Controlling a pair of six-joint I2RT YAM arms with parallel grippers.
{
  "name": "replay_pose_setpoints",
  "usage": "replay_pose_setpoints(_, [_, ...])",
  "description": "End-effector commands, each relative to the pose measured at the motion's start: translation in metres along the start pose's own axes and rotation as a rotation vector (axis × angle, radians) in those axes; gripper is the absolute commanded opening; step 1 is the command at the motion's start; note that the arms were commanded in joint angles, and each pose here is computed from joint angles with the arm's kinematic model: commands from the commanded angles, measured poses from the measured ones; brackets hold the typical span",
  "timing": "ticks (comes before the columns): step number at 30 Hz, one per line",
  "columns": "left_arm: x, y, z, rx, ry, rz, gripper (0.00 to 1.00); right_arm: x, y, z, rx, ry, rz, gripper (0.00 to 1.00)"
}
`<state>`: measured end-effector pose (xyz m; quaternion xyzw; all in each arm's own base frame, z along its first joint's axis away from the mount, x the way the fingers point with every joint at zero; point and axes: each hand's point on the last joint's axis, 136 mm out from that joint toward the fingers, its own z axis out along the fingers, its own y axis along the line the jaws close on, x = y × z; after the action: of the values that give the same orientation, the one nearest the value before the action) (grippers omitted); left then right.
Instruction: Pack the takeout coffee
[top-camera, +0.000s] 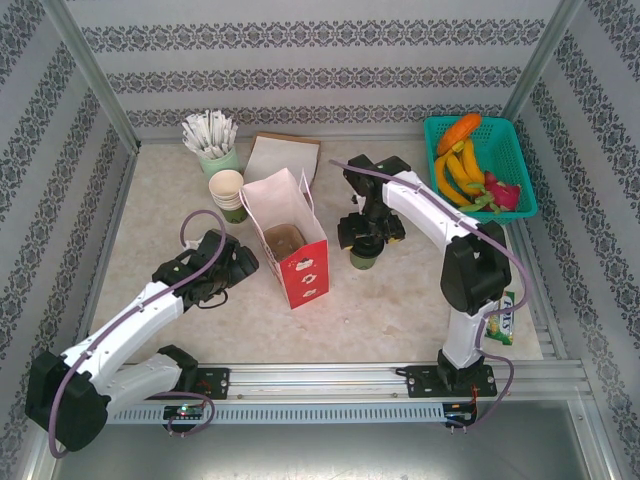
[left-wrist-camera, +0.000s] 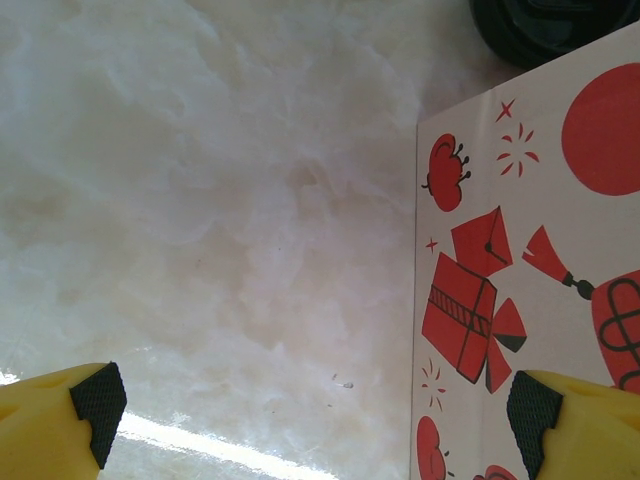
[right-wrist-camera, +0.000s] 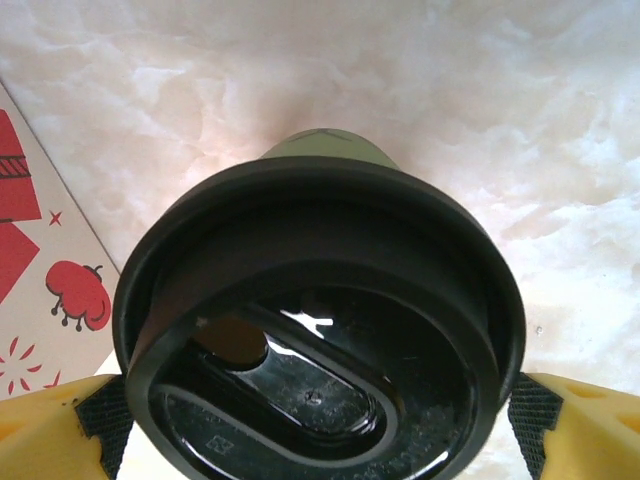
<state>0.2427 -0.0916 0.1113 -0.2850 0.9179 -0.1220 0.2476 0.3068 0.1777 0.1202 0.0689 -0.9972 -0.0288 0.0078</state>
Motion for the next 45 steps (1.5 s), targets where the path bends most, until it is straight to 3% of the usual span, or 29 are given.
replay_pose_setpoints(1, [-0.009, -0.007, -0.001, 0.024, -0.019, 0.000, 1.00, -0.002, -0.001, -0.001, 0.047, -0.008, 0.007, 0.98])
replay_pose_setpoints(29, [-0.006, -0.007, 0.003, 0.008, 0.000, 0.001, 1.00, -0.006, -0.008, 0.016, 0.112, 0.025, 0.019, 0.98])
replay_pose_setpoints(45, [-0.004, -0.008, 0.005, 0.008, 0.011, 0.005, 1.00, -0.004, 0.001, 0.011, 0.044, 0.028, 0.021, 0.98])
